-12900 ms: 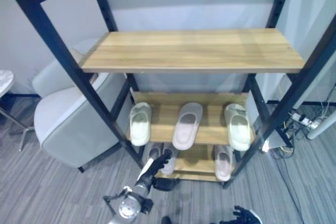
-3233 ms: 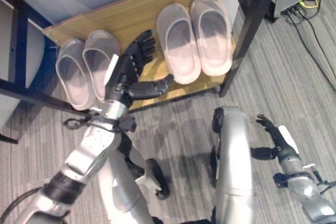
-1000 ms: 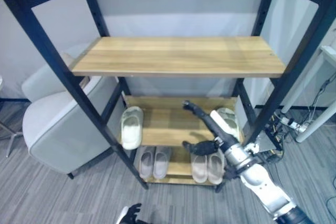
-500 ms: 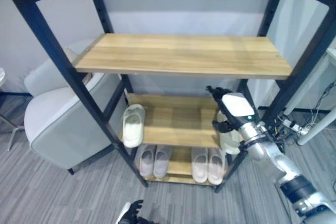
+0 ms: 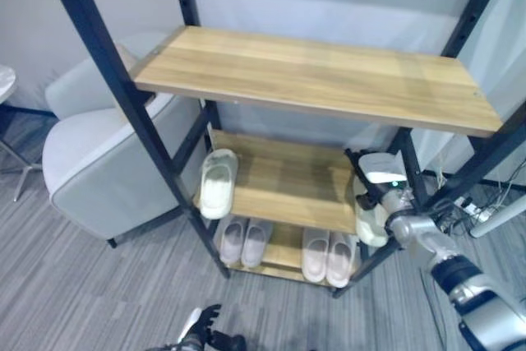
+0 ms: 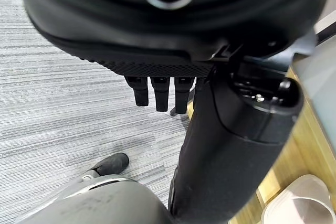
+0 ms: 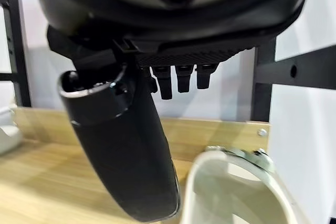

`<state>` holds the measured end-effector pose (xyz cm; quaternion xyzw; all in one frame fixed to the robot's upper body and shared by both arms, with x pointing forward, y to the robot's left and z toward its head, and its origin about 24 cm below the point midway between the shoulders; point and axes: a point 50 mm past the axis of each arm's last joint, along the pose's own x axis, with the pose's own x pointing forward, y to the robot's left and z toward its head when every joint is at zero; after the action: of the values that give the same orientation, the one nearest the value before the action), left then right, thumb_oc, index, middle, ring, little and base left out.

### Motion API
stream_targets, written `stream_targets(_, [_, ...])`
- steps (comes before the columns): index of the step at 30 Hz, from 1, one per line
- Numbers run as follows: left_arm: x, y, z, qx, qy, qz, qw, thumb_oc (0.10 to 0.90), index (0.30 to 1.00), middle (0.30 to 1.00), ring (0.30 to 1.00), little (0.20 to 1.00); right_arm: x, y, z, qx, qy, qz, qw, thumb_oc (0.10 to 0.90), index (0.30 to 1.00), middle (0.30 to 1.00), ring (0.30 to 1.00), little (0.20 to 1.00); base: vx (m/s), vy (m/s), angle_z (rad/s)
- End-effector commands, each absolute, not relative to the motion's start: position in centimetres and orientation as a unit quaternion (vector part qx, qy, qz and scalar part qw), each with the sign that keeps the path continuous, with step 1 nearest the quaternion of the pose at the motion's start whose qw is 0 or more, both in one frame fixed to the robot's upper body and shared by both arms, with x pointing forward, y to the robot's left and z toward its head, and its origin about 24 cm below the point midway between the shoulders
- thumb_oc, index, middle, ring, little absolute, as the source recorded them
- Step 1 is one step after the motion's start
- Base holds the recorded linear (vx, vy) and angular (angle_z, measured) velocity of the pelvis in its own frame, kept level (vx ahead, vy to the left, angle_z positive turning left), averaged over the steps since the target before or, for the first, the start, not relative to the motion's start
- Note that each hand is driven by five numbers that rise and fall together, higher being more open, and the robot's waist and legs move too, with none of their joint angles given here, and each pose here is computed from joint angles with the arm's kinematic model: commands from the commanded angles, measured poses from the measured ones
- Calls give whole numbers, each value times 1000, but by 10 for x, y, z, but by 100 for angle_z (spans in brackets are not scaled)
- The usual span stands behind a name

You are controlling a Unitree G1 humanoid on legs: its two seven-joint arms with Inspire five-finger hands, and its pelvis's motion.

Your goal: Arrange the slippers neatly on the shoe rack.

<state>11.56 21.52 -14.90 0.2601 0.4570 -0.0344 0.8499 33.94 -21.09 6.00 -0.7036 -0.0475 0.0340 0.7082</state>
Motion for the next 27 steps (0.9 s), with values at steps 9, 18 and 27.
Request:
stream_targets(9, [128, 189, -151, 275, 444, -88, 848, 800, 900, 900, 900, 900, 377, -217, 145, -777, -126, -51, 615, 800, 900, 900, 900, 900, -17, -1, 4])
stream_targets(18, [133, 193, -149, 275, 437, -87, 852, 800, 900, 900, 900, 900, 374, -239, 153, -818, -106, -46, 564, 800, 900, 900, 900, 900, -11, -3, 8])
stream_targets(27, [141, 197, -146, 281, 431, -81, 853, 800, 900, 900, 900, 900, 364, -256, 175, -824, -121, -66, 549, 800, 900, 900, 900, 900, -19, -7, 15])
